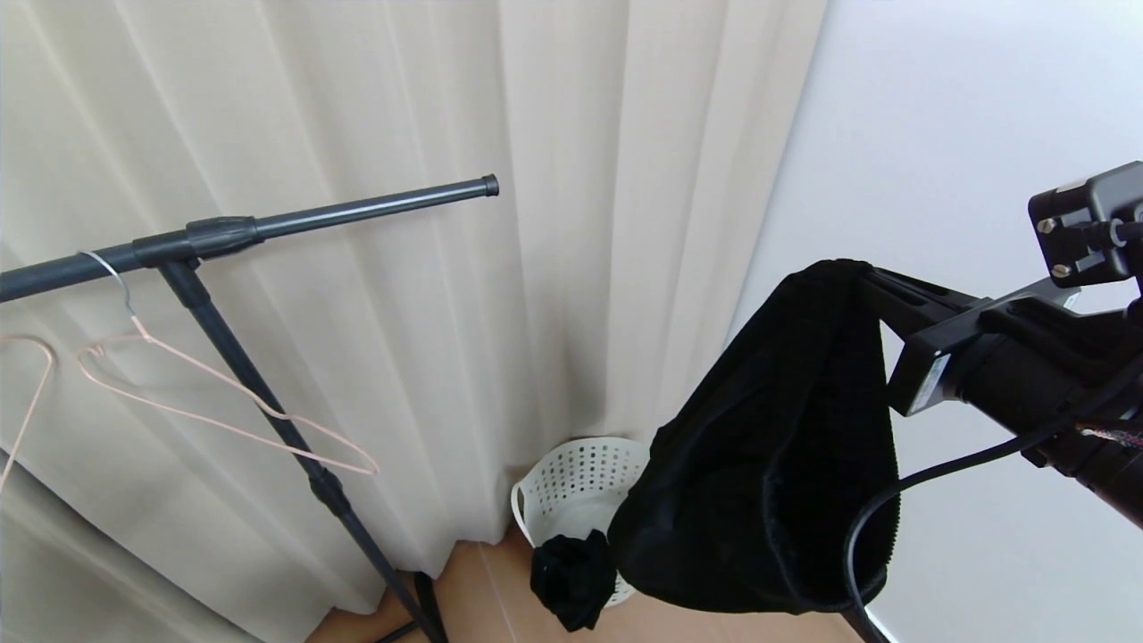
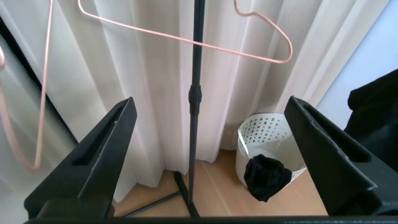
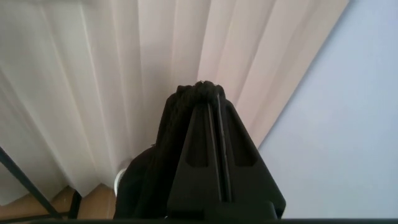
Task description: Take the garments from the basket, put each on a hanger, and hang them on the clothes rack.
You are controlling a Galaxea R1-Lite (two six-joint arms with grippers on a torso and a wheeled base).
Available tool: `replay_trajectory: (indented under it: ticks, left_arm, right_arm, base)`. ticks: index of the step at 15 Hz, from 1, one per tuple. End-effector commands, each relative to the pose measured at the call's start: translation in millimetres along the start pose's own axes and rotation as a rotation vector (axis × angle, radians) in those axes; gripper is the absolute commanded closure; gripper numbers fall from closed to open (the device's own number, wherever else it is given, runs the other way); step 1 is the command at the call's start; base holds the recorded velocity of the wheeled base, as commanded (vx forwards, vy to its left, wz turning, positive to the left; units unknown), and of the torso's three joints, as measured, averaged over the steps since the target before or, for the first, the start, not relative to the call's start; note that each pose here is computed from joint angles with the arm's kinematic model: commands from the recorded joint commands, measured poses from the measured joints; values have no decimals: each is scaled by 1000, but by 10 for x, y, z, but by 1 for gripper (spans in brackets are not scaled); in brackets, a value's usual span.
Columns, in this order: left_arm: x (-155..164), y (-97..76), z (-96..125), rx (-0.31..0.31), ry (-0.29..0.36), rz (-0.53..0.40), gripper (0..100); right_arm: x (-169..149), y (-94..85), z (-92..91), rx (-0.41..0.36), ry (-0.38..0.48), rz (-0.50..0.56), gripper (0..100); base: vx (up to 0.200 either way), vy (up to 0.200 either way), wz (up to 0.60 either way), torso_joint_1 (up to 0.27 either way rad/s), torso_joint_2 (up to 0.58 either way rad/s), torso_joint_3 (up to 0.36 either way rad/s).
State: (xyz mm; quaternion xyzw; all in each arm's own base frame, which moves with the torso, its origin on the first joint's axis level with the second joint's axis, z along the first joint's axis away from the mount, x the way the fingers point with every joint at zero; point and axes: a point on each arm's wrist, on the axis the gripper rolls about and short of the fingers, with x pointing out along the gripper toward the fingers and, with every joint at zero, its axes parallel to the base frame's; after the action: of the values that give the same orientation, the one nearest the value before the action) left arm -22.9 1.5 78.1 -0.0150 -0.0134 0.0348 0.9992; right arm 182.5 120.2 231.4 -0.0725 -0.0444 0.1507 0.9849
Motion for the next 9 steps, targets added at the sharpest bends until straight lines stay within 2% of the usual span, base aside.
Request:
replay_trajectory:
  ticks: [1,9]
  left_arm:
    - [0,0,0,0,0,1,0]
    - [0,0,0,-2,0,2,0]
  right_arm:
    - [-5,0,-5,-1,1,0,100]
    - [-20,-3,-20,-22,2,-3,100]
  base:
    - [0,0,0,178,-364,-163]
    - [0,0,0,166,-355,-185]
